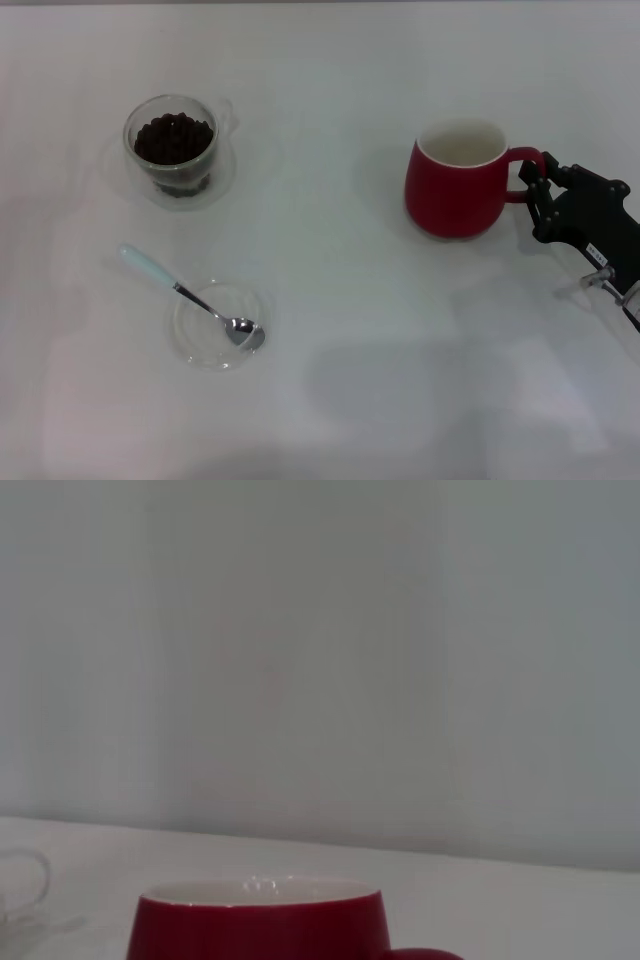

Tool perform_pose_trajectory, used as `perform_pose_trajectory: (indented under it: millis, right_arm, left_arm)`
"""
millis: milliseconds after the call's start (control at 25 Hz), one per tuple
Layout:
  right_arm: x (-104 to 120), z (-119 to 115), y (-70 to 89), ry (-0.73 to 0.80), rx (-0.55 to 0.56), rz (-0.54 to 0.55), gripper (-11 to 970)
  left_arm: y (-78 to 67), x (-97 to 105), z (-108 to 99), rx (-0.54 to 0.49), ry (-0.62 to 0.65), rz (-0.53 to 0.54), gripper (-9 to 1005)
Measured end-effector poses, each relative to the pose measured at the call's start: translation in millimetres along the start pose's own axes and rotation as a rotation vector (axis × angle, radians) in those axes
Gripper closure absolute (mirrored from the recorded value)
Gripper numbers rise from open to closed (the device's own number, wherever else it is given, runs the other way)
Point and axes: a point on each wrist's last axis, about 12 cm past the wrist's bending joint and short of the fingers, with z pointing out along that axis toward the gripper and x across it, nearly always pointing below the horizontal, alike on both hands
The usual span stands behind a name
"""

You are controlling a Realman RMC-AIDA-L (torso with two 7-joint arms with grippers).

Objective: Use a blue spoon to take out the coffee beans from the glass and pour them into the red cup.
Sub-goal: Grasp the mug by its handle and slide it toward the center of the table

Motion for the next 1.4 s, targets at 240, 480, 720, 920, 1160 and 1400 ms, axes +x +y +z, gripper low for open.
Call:
perform_pose_trajectory:
  millis: [240, 480, 720, 920, 1160, 1400]
  right_arm:
    - [0.8, 1.5, 6.8, 0.003, -0.028, -0.068, 796]
    - [3.2, 0.4, 12.4, 0.017, -0.071, -0.092, 796]
    - [5.5, 0.6, 22.8, 0.030, -0.142, -0.121, 797]
    - [6.0, 1.8, 30.8, 0.031, -0.174, -0.116, 799]
    - [5.9, 4.4, 40.3, 0.031, -0.215, -0.113, 800]
    - [7.4, 6.1, 43.9, 0.048, -0.225, -0.110, 801]
  left_arm:
    - [-0.9, 0.4, 0.5, 0.002, 0.000, -0.016, 135]
    - [-0.9, 1.8, -1.0, -0.002, 0.003, -0.038, 135]
    - [-0.7, 2.5, -1.8, -0.003, 0.006, -0.039, 135]
    - [-2.2, 3.9, -1.7, 0.000, 0.010, -0.042, 135]
    - [-4.7, 3.9, 1.0, 0.010, 0.009, -0.046, 134]
    - [-5.6, 3.9, 1.6, 0.017, 0.012, -0.068, 135]
